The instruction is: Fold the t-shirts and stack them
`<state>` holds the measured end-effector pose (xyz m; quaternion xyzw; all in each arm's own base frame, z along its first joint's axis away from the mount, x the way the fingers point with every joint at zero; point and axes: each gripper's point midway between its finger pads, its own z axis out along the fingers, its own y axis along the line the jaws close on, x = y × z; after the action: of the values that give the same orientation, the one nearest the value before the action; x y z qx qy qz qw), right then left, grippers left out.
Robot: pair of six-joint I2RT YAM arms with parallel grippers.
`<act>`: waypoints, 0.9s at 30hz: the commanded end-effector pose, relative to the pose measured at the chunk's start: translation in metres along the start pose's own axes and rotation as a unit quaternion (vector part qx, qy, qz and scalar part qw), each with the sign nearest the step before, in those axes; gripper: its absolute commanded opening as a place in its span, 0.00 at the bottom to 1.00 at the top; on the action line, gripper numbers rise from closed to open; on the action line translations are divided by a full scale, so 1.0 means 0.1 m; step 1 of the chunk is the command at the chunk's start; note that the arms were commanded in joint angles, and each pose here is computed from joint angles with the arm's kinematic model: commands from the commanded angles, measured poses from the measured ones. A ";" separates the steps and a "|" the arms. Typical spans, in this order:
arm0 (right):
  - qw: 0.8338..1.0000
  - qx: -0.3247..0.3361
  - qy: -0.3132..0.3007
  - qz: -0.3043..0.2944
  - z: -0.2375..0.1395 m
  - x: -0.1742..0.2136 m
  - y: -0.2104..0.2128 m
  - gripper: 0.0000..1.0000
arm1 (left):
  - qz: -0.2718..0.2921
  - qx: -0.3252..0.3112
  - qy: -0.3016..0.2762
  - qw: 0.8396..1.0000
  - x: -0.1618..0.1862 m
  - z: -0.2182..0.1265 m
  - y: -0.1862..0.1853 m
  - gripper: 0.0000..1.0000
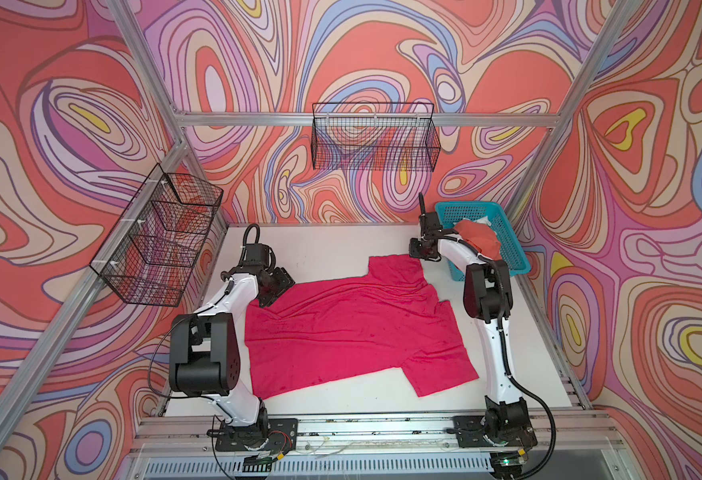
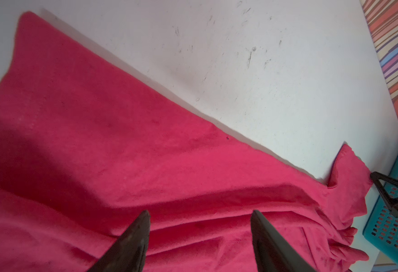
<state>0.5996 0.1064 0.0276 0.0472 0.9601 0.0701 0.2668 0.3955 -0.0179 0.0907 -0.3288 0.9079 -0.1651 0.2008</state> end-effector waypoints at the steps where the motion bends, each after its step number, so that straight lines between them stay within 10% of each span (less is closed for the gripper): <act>1: 0.999 0.026 0.021 -0.002 0.12 0.15 -0.09 0.00 | -0.017 -0.022 -0.031 0.999 -0.24 -0.16 0.16 0.70; 27: 1.000 0.009 -0.025 -0.008 -0.44 -0.08 0.00 0.00 | -0.022 -0.173 -0.073 0.982 -1.10 0.39 0.85 0.35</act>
<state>0.5811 0.0987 0.0454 0.0498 0.9606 0.0550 0.2679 0.4460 0.1000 0.0492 -0.3919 0.8962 -0.0136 0.2074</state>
